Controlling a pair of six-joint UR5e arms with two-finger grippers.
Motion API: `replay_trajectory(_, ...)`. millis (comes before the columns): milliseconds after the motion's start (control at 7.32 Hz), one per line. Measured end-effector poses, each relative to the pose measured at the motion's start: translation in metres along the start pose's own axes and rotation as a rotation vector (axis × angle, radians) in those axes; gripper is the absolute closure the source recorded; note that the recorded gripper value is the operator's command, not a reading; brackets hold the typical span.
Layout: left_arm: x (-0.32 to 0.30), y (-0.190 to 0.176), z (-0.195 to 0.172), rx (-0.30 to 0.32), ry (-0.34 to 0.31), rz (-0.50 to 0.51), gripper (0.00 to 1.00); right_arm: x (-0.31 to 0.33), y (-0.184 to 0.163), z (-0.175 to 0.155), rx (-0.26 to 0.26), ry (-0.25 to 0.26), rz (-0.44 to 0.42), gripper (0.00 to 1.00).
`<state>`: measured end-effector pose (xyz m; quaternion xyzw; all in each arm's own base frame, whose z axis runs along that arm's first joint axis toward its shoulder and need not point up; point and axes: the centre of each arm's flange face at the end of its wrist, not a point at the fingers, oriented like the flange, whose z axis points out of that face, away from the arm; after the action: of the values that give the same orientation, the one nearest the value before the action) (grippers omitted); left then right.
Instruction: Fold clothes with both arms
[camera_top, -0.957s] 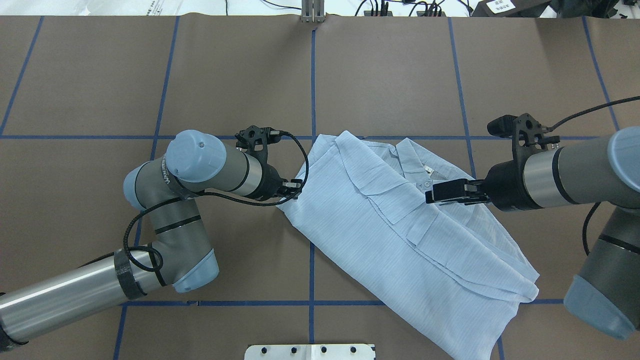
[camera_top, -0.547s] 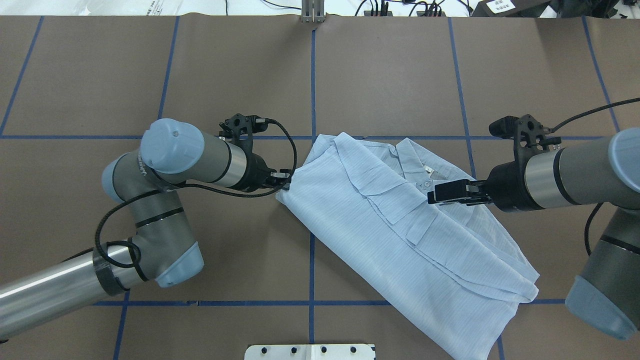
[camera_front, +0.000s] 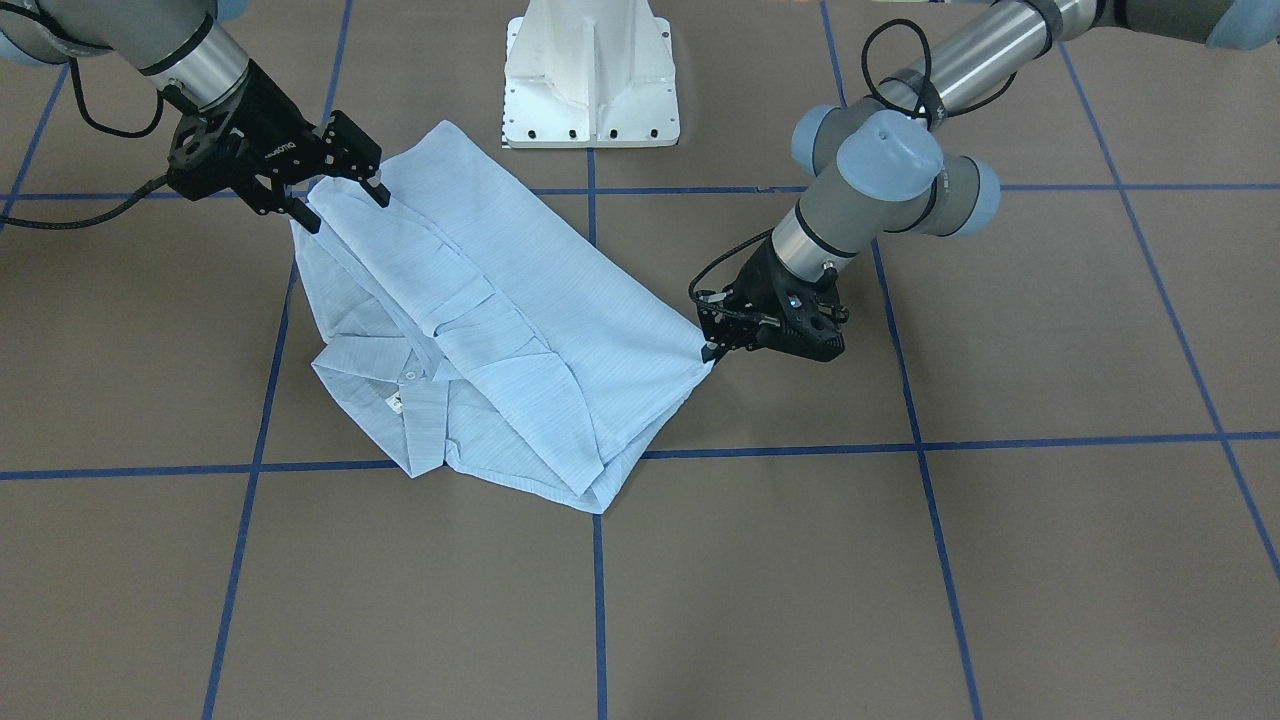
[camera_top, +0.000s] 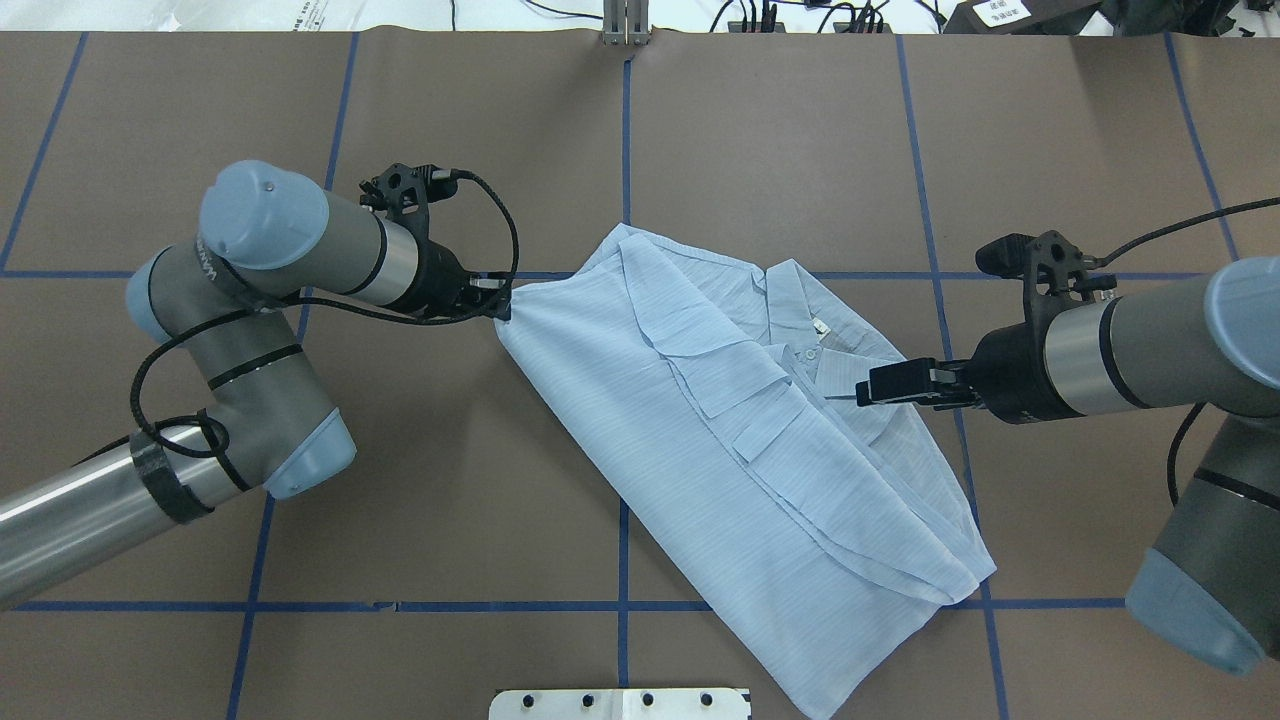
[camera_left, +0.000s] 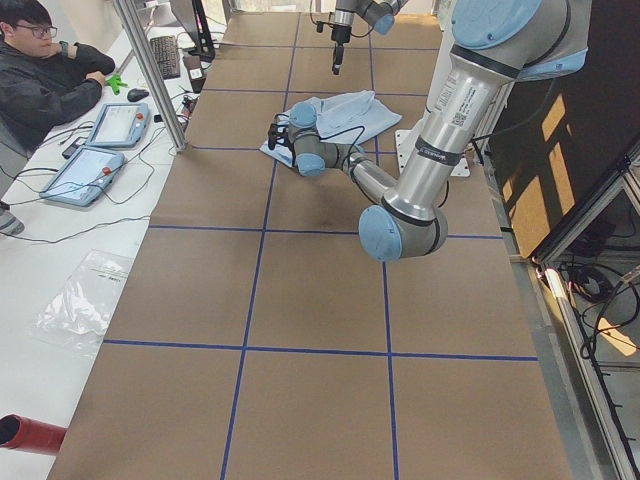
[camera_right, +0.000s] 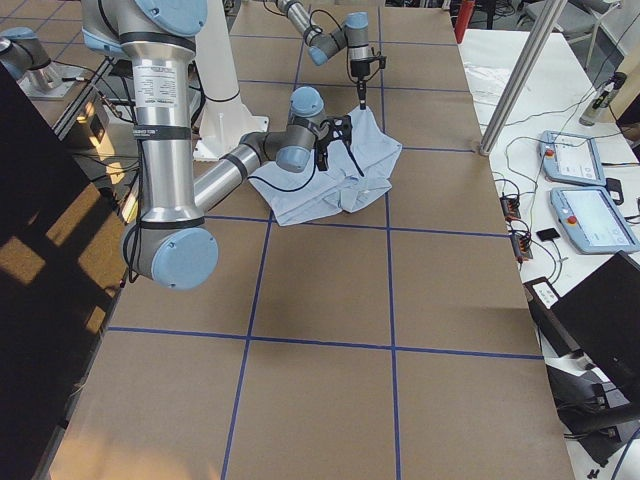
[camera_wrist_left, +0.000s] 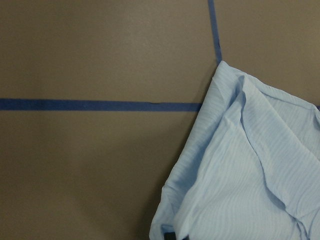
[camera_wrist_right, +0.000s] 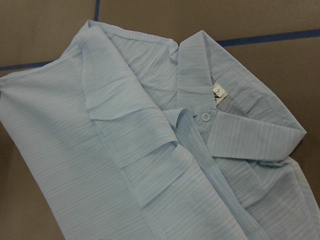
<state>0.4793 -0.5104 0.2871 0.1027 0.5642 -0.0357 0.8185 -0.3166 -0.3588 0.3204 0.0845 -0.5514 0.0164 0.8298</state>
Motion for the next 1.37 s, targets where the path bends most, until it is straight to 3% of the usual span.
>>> replay_trajectory(547,0.004,-0.122,0.04,0.246,-0.083,0.035,1.0,-0.001,-0.003,-0.002,0.025,0.003,0.004,0.0)
replay_trajectory(820,0.002,-0.163,0.059,0.351,-0.131,0.064,1.0,-0.003,-0.005,-0.002,0.041,0.004,0.007,0.0)
replay_trajectory(957,0.007,-0.175,0.063,0.393,-0.133,0.073,0.44,-0.003,-0.005,-0.002,0.046,0.006,0.008,0.0)
replay_trajectory(1093,0.01,-0.18,0.065,0.416,-0.125,0.08,0.0,-0.003,-0.006,-0.002,0.056,0.008,0.007,0.0)
replay_trajectory(1367,0.013,-0.185,0.064,0.435,-0.114,0.085,0.0,-0.007,-0.009,0.001,0.07,0.01,0.004,0.0)
